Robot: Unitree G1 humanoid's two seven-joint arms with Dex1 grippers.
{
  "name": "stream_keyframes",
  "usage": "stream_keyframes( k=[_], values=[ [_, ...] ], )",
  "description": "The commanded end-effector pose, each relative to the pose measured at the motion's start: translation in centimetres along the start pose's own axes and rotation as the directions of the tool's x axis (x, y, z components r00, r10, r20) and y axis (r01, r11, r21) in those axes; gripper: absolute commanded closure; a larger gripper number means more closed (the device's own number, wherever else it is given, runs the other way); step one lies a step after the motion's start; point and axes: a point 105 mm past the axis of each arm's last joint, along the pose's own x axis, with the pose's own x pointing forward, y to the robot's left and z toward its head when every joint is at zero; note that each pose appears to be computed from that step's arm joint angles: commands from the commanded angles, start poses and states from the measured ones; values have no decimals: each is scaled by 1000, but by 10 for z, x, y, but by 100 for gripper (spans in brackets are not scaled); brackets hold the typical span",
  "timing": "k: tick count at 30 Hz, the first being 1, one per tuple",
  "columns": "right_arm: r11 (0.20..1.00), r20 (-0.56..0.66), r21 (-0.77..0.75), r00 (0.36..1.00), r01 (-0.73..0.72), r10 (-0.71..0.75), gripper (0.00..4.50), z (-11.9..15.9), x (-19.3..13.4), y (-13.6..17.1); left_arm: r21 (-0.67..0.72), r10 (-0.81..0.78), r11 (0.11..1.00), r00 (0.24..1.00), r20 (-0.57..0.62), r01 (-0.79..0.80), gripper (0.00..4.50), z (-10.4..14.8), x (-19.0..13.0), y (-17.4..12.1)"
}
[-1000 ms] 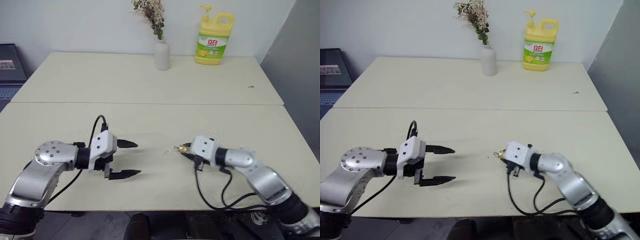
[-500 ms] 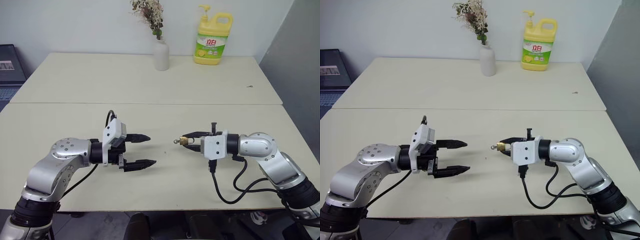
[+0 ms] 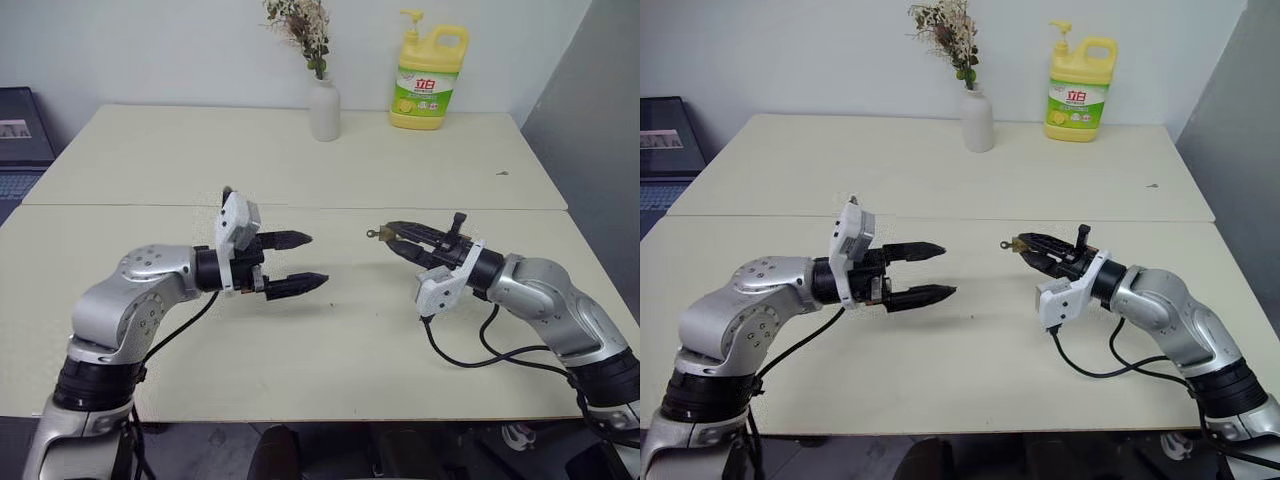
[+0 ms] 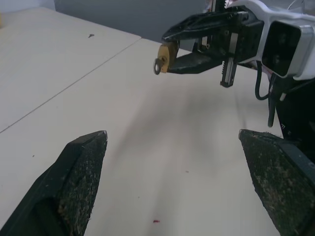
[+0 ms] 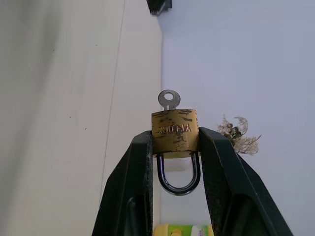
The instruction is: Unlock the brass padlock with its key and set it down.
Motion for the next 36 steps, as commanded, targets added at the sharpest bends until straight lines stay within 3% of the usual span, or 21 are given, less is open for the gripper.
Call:
stream_keyframes(
  k=[1, 24, 30, 36],
  values=[
    [998, 34, -33, 998, 60, -59, 357, 7, -2, -17, 19, -36, 999, 999, 15, 36, 0, 10, 7, 0],
    [997, 75, 4, 995, 72, -72, 357, 24, 9, -22, 42, -170, 985, 985, 33, 169, 0, 20, 39, 12],
    [997, 80, 6, 994, 71, -72, 357, 26, 10, -22, 38, -195, 980, 980, 46, 193, 141, 23, 40, 12],
    [998, 81, 11, 995, 65, -65, 357, 27, 10, -21, 36, -210, 977, 976, 50, 209, 336, 26, 39, 11]
  ],
)
